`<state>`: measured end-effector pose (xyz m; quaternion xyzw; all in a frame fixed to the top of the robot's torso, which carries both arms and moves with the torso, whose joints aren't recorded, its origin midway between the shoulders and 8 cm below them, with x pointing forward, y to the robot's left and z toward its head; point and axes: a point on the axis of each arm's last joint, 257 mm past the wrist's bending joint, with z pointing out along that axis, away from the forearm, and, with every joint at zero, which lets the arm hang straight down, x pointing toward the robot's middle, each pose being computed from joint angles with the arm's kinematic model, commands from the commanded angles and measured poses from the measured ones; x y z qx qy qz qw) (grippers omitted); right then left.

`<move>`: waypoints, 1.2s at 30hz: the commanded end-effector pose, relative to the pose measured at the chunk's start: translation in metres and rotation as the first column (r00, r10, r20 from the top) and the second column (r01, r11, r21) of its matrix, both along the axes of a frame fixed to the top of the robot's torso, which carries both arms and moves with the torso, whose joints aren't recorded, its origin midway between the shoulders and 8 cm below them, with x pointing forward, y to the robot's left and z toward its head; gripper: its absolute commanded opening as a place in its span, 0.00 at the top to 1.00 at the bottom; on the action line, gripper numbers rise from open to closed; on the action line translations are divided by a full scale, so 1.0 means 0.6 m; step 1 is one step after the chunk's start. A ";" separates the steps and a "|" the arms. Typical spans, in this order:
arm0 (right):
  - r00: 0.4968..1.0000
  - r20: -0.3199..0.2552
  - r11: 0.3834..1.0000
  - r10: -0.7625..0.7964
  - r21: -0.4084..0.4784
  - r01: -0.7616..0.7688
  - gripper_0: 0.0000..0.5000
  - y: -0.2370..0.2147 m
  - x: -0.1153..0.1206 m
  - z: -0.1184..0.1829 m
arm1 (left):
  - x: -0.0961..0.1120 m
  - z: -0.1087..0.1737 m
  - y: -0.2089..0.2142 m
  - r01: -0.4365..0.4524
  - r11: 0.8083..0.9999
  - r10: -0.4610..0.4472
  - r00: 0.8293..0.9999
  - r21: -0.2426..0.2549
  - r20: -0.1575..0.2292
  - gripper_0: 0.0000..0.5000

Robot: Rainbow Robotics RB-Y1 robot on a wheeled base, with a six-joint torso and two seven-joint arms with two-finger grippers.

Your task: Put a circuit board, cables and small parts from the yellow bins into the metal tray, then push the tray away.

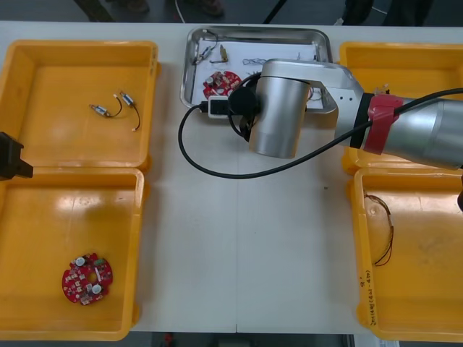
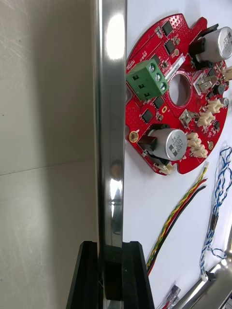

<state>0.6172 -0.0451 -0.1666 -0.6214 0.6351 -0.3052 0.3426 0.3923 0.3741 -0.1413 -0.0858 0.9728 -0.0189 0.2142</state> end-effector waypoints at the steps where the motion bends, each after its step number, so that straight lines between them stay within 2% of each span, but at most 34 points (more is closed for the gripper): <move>1: 0.995 0.061 0.997 0.078 -0.033 -0.076 1.00 0.049 0.006 0.057 | -0.008 0.024 0.024 0.075 0.993 -0.076 0.997 0.089 0.015 0.00; 15: 0.994 0.052 0.995 0.092 -0.027 -0.091 1.00 0.067 0.002 0.047 | -0.008 0.024 0.024 0.075 0.993 -0.076 0.997 0.089 0.015 0.00; 32: 0.996 0.036 0.996 0.085 -0.013 -0.085 1.00 0.065 0.015 0.035 | -0.008 0.024 0.024 0.075 0.993 -0.076 0.997 0.089 0.015 0.00; 33: 0.996 0.036 0.996 0.084 -0.014 -0.084 0.76 0.064 0.015 0.035 | -0.008 0.024 0.024 0.075 0.993 -0.076 0.997 0.089 0.015 0.00; 34: 0.996 0.036 0.996 0.084 -0.014 -0.083 0.45 0.064 0.016 0.035 | -0.008 0.024 0.024 0.075 0.993 -0.076 0.997 0.089 0.015 0.00; 35: 0.996 0.036 0.997 0.083 -0.014 -0.082 0.29 0.063 0.016 0.035 | -0.008 0.024 0.024 0.075 0.993 -0.076 0.997 0.089 0.015 0.00; 36: 0.996 0.036 0.997 0.082 -0.016 -0.081 0.00 0.062 0.017 0.035 | -0.008 0.024 0.024 0.075 0.993 -0.076 0.997 0.089 0.015 0.00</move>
